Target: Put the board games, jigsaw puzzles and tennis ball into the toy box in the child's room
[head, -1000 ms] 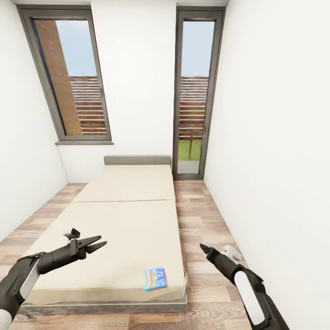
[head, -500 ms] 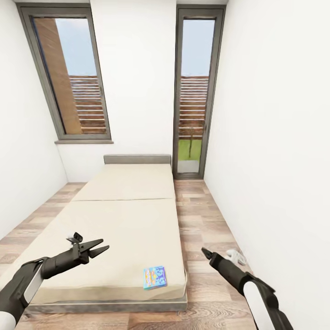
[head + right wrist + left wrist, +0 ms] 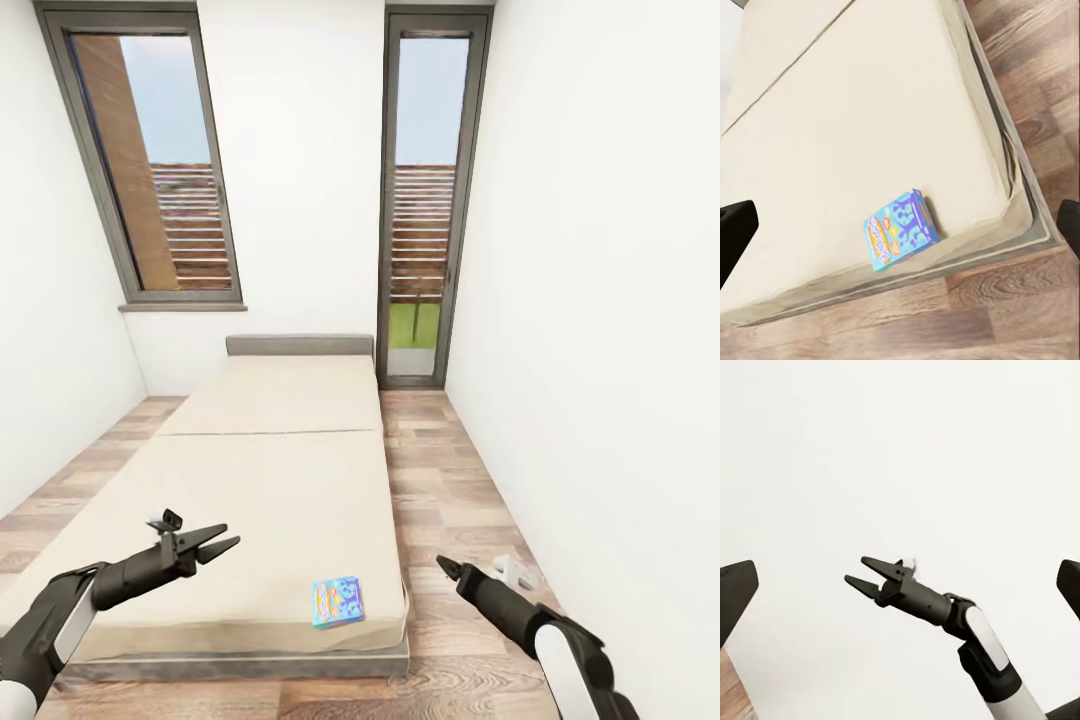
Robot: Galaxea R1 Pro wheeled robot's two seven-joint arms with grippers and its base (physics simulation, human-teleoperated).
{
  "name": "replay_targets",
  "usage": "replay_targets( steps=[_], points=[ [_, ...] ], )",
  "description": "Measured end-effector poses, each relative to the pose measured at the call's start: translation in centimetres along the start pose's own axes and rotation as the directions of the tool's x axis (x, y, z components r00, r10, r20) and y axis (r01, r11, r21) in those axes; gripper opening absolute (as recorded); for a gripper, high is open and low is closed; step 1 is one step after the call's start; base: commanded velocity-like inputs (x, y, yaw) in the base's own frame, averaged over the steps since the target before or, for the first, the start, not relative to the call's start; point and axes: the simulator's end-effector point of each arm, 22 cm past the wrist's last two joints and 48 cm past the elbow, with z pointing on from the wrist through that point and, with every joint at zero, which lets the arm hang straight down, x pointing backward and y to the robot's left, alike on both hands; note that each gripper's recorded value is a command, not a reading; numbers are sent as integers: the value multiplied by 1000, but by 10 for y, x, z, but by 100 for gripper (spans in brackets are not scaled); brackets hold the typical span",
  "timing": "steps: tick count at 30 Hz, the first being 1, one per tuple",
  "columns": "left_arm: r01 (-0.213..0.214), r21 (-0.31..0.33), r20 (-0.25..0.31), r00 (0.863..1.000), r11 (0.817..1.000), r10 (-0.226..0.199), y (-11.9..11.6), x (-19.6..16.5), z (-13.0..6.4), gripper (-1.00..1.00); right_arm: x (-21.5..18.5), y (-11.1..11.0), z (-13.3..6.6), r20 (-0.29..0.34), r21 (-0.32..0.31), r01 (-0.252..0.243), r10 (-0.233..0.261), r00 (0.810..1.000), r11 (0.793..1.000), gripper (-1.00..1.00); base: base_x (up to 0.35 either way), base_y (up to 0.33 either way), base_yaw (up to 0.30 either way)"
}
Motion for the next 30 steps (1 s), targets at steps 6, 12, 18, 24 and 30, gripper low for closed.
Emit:
replay_targets(
  steps=[6, 12, 18, 24, 30],
  points=[
    [-41, 3, 6, 999, 999, 41, 8, 3, -2, 100, 30, -30, 18, -26, 49, -31, 32, 999, 998, 100, 0, 0, 0],
    [-49, -1, 6, 999, 999, 49, 17, 7, -3, 100, 34, -41, 25, -8, 58, -34, 35, 999, 998, 100, 0, 0, 0],
    [-47, 6, 6, 999, 999, 47, 24, 12, -3, 100, 49, -54, 32, -25, 71, -43, 45, 999, 997, 100, 0, 0, 0],
    [-46, 5, 6, 999, 999, 46, 32, 15, -5, 100, 52, -59, 37, -25, 66, -41, 43, 999, 997, 100, 0, 0, 0],
    [-45, 4, 6, 999, 999, 45, 41, 20, -6, 100, 57, -64, 42, -24, 63, -39, 41, 999, 997, 100, 0, 0, 0]
  ],
)
